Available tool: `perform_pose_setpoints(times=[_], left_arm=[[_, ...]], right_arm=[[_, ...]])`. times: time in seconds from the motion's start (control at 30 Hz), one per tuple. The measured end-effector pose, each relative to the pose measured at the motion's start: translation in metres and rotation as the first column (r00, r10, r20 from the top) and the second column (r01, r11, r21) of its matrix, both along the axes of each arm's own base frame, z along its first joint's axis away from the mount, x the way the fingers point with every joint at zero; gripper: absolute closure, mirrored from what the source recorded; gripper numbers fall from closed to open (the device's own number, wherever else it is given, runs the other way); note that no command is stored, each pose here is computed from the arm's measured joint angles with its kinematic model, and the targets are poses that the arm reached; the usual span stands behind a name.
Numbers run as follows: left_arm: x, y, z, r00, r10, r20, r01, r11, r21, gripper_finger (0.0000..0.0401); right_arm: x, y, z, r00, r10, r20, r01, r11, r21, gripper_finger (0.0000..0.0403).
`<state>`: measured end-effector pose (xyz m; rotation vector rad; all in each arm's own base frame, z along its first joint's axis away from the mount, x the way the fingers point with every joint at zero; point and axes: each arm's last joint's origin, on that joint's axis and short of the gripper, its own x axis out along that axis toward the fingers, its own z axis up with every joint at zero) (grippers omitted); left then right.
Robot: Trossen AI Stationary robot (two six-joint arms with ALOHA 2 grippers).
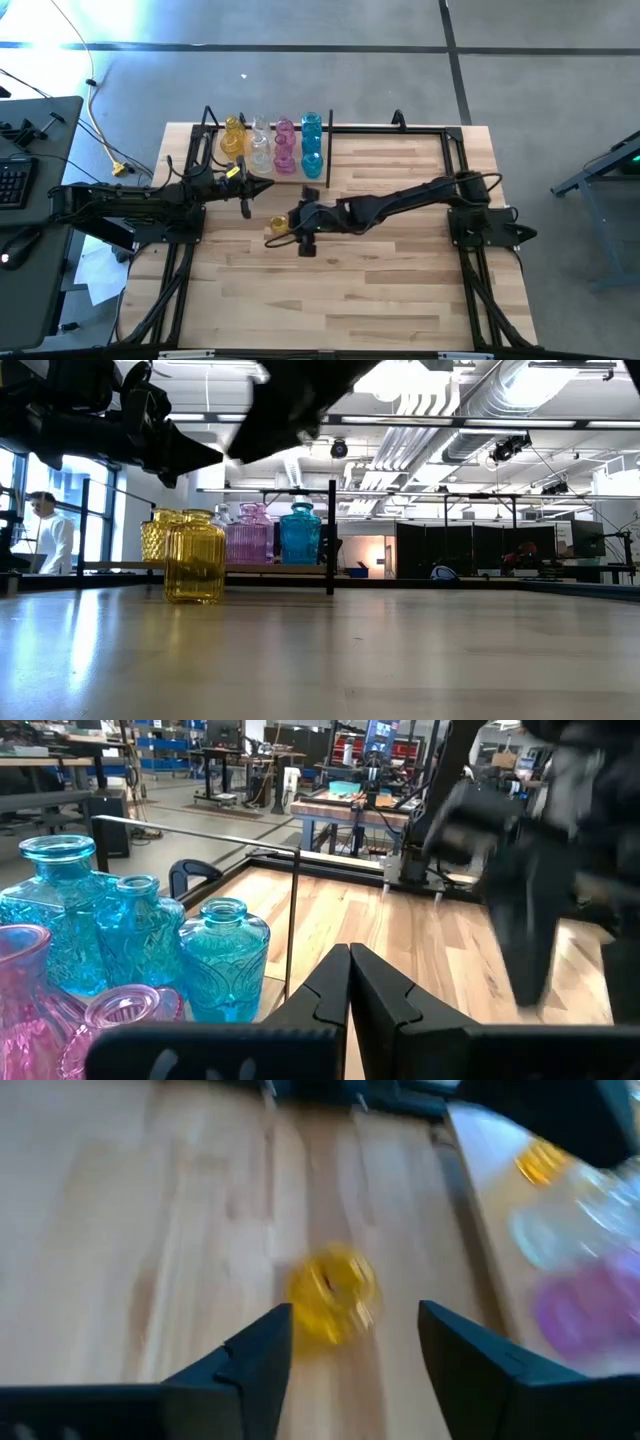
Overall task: Sort vases onto shelf
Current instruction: Put the yellow flower vase aligned with the other yellow flower vase on the shelf
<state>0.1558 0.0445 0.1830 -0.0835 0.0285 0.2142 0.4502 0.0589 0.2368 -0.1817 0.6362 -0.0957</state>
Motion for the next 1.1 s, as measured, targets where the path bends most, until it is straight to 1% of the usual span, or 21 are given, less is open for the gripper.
perform_pose_setpoints(times=[0.1, 0.17, 0.23, 0.3, 0.37, 0.43, 0.53, 0.6, 0.67, 0.77, 0.9, 1.03, 1.1], left_arm=[[0.0, 0.0, 0.0, 1.0, 0.0, -0.004, 0.0, 1.0, -0.001, 0.0401], [0.0, 0.0, -0.001, 1.0, -0.001, -0.008, 0.001, 1.0, -0.002, 0.0401], [0.0, 0.0, -0.001, 1.0, -0.007, -0.009, 0.007, 1.0, -0.002, 0.0401], [0.0, -0.001, -0.001, 1.0, -0.013, -0.009, 0.013, 1.0, -0.003, 0.0401], [0.001, -0.003, -0.001, 1.0, -0.023, -0.009, 0.023, 1.0, -0.002, 0.0401], [0.001, -0.005, -0.001, 0.999, -0.037, -0.009, 0.037, 0.999, -0.002, 0.0401], [0.003, -0.007, 0.0, 0.998, -0.055, -0.019, 0.055, 0.998, -0.012, 0.0401], [0.005, -0.009, 0.002, 0.997, -0.069, -0.046, 0.068, 0.997, -0.031, 0.0401], [0.009, -0.012, 0.008, 0.991, -0.096, -0.09, 0.091, 0.994, -0.053, 0.0401], [0.015, -0.016, 0.018, 0.974, -0.127, -0.186, 0.113, 0.99, -0.086, 0.0401], [0.018, -0.019, 0.037, 0.935, -0.154, -0.32, 0.102, 0.979, -0.176, 0.04], [0.018, -0.021, 0.057, 0.869, -0.167, -0.466, 0.047, 0.965, -0.259, 0.0395], [0.019, -0.021, 0.066, 0.839, -0.169, -0.518, 0.019, 0.959, -0.283, 0.0389]], right_arm=[[-0.017, 0.006, 0.012, 0.996, -0.039, -0.077, 0.036, 0.998, -0.045, 0.0227], [-0.028, 0.012, 0.012, 0.989, -0.054, -0.14, 0.041, 0.995, -0.096, 0.0254], [-0.036, 0.016, 0.006, 0.985, -0.047, -0.166, 0.026, 0.992, -0.127, 0.0289], [-0.043, 0.016, -0.006, 0.987, -0.032, -0.158, 0.014, 0.993, -0.117, 0.0329], [-0.049, 0.013, -0.023, 0.992, -0.011, -0.124, 0.001, 0.997, -0.075, 0.0373], [-0.057, 0.008, -0.037, 0.998, 0.005, -0.063, -0.007, 0.999, -0.041, 0.0394], [-0.071, 0.0, -0.048, 0.999, -0.015, 0.037, 0.015, 1.0, -0.006, 0.038], [-0.081, -0.007, -0.049, 0.997, -0.038, 0.067, 0.038, 0.999, 0.006, 0.0373], [-0.092, -0.016, -0.047, 0.994, -0.075, 0.081, 0.076, 0.997, -0.006, 0.0374], [-0.108, -0.028, -0.038, 0.987, -0.12, 0.103, 0.123, 0.992, -0.023, 0.0383], [-0.129, -0.042, -0.024, 0.98, -0.141, 0.141, 0.147, 0.989, -0.034, 0.0399], [-0.148, -0.055, -0.022, 0.973, -0.174, 0.15, 0.182, 0.982, -0.045, 0.0399], [-0.157, -0.06, -0.022, 0.971, -0.182, 0.155, 0.192, 0.98, -0.055, 0.0399]])
